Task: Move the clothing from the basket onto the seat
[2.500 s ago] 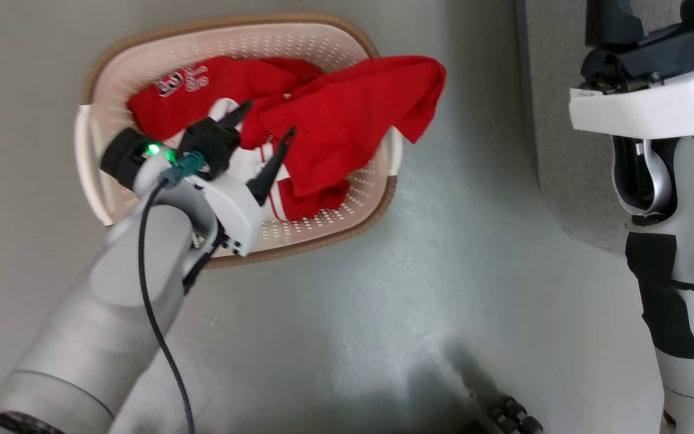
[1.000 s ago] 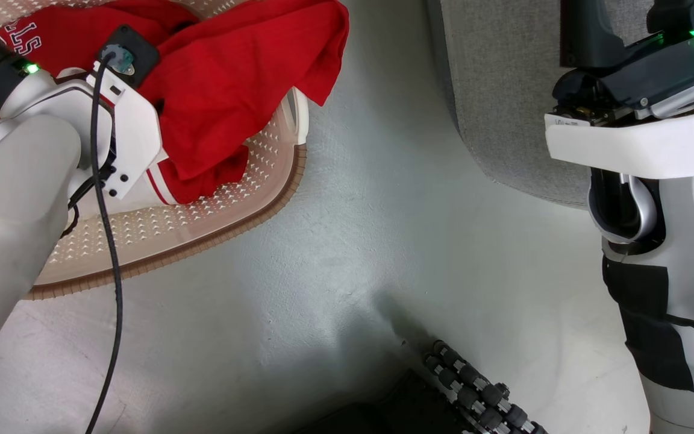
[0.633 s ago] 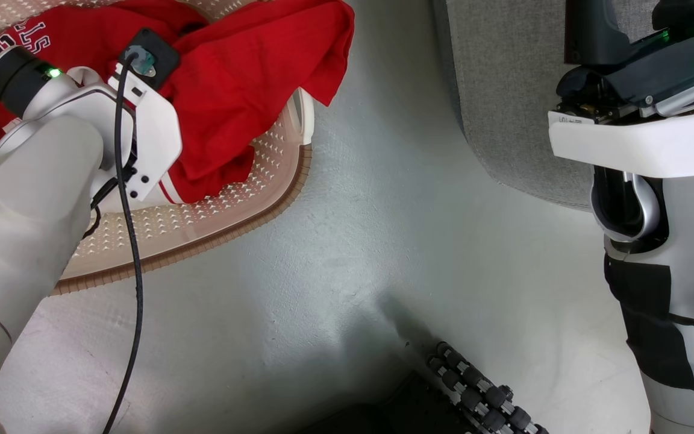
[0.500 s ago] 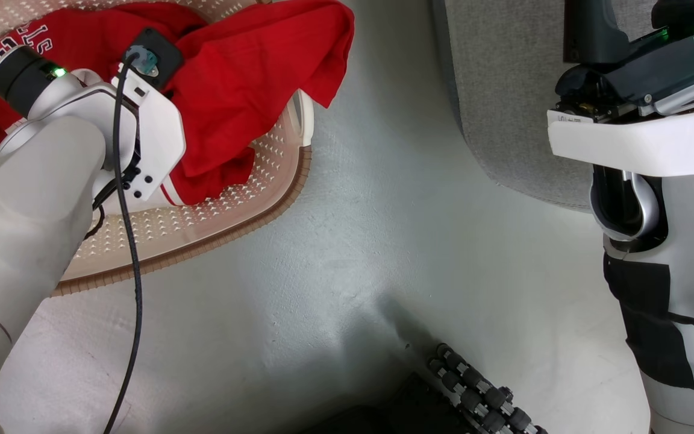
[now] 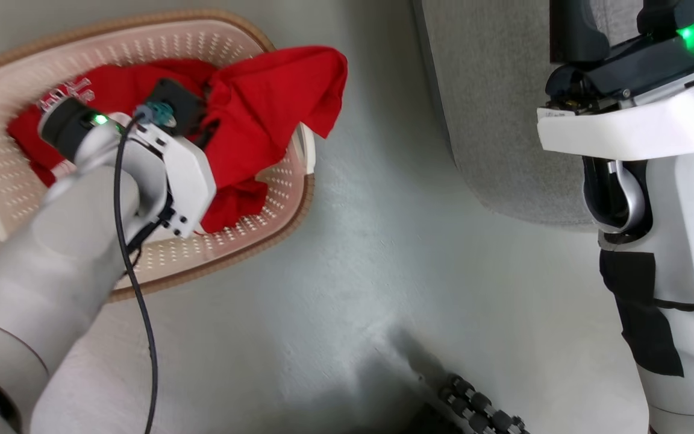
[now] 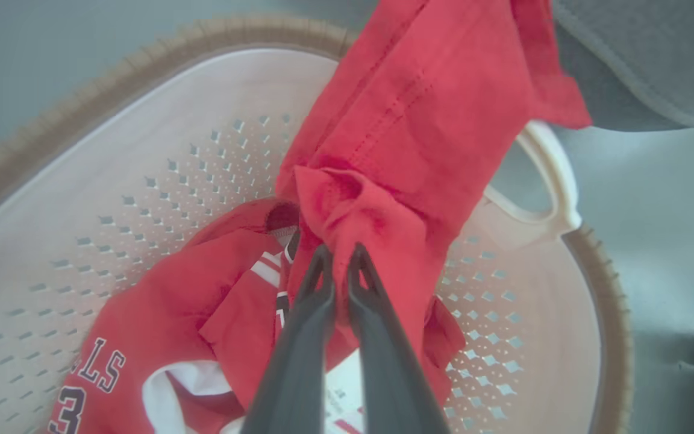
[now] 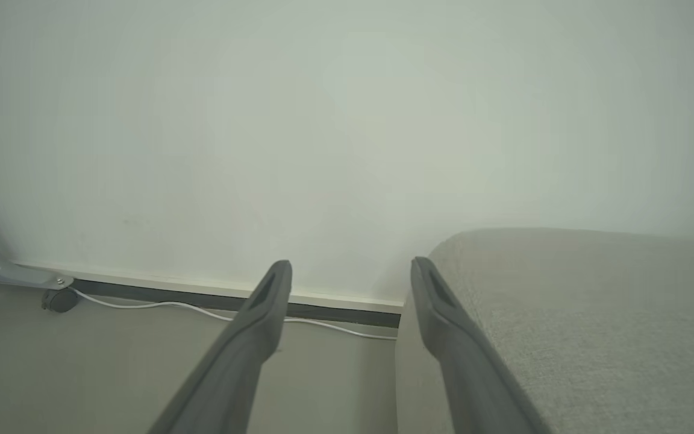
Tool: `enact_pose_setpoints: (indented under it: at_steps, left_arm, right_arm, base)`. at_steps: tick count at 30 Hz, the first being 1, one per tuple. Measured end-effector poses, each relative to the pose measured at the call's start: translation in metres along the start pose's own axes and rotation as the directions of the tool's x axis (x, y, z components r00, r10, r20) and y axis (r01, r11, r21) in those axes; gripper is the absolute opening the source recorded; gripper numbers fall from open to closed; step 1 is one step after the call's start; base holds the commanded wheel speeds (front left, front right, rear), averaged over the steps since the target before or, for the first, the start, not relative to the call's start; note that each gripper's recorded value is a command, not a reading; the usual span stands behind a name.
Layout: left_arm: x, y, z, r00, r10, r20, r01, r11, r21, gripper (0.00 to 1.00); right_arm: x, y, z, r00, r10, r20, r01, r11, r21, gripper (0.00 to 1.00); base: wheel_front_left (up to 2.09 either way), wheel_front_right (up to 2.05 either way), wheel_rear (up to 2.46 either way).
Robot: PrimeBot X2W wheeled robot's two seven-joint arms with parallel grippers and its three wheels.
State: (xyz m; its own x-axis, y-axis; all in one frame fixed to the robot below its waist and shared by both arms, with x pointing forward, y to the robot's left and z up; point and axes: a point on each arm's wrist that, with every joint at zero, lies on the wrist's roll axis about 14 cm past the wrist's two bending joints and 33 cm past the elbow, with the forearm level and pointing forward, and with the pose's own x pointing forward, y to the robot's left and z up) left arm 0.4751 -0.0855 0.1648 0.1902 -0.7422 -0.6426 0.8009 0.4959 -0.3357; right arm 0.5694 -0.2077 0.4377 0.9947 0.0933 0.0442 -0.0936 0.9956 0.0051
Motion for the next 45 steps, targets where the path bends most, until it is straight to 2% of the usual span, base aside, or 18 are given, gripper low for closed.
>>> enact_pose_setpoints:
  at_steps: [18,22,28,45]
  left_arm:
    - [-0.107,-0.048,0.082,0.956,0.113,0.272,-0.109,0.994,-0.027,0.00]
    - [-0.137,-0.055,0.113,0.920,0.148,0.363,-0.139,0.989,-0.052,0.00]
    - [-0.180,-0.069,0.136,0.870,0.188,0.455,-0.188,0.981,-0.047,0.00]
    - [-0.275,-0.099,0.165,0.731,0.276,0.624,-0.329,0.944,-0.032,0.00]
  right_arm:
    - [-0.050,0.009,0.055,1.000,-0.009,0.022,0.009,1.000,-0.002,1.00]
    - [-0.062,0.015,0.068,0.999,-0.001,0.037,0.001,1.000,0.007,1.00]
    - [-0.080,0.024,0.084,0.998,0.016,0.054,-0.016,1.000,0.014,1.00]
    - [-0.125,0.047,0.103,0.996,0.048,0.077,-0.050,0.998,0.034,1.00]
  base:
    - [0.00,0.00,0.00]
    - [0.00,0.00,0.00]
    - [0.00,0.00,0.00]
    - [0.00,0.00,0.00]
